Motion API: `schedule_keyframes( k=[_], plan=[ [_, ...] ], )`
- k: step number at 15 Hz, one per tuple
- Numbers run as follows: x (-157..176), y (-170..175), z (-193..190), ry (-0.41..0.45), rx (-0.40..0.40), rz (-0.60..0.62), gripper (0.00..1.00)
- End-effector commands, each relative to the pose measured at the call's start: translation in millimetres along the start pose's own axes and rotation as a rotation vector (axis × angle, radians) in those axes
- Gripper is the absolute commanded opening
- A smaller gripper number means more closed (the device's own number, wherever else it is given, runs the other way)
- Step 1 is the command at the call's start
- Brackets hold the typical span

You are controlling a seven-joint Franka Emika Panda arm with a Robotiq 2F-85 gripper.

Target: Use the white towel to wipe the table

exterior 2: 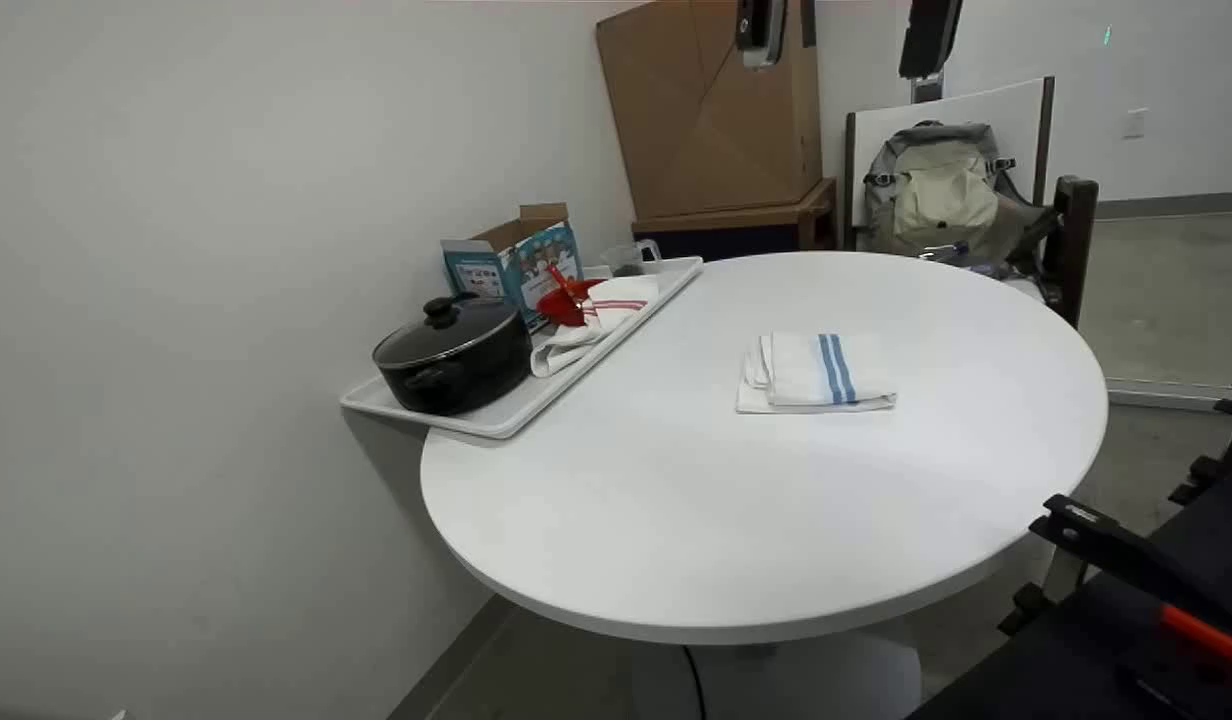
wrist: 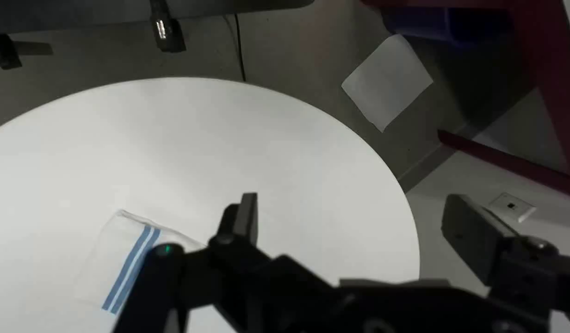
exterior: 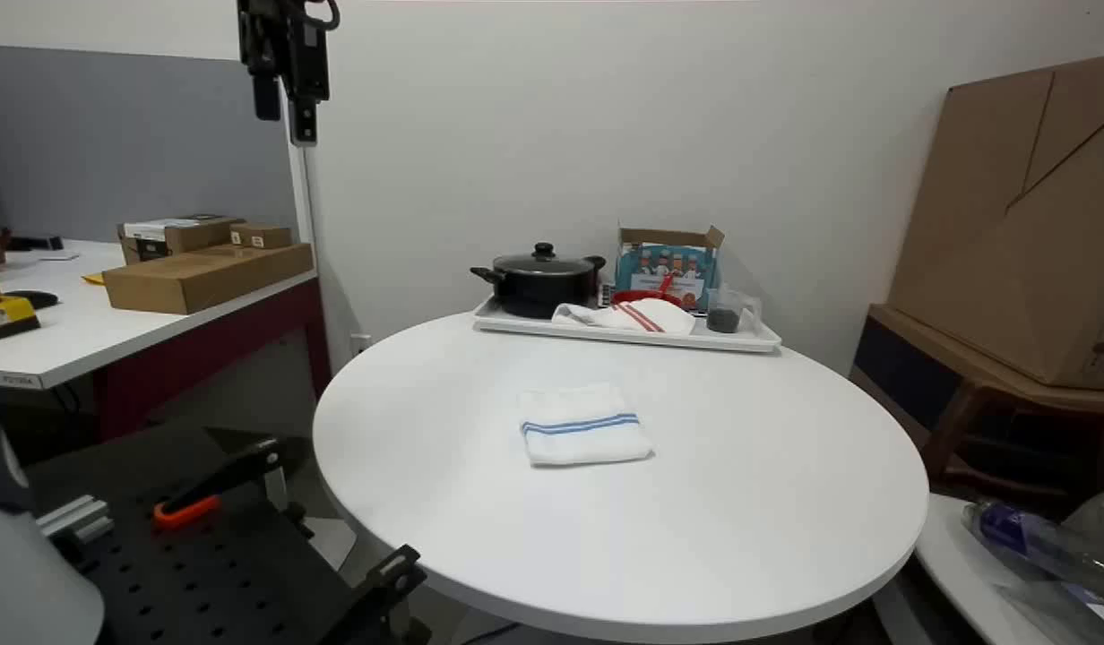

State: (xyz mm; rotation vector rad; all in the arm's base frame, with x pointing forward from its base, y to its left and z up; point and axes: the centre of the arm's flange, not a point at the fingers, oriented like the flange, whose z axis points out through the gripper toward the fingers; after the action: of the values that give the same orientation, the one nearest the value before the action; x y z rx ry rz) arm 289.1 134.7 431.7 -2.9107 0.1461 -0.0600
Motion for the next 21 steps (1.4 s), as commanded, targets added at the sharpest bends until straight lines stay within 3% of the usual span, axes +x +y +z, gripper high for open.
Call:
schedule_keyframes(
  k=[1, 13, 21],
  plan=[
    [-1, 1, 3, -0.006, -0.003, 0.002, 1.00],
    [103, 89, 12, 0.151, -0.041, 0.156, 1.00],
    [199, 140, 57, 0.104, -0.073, 0.118, 1.00]
  ],
)
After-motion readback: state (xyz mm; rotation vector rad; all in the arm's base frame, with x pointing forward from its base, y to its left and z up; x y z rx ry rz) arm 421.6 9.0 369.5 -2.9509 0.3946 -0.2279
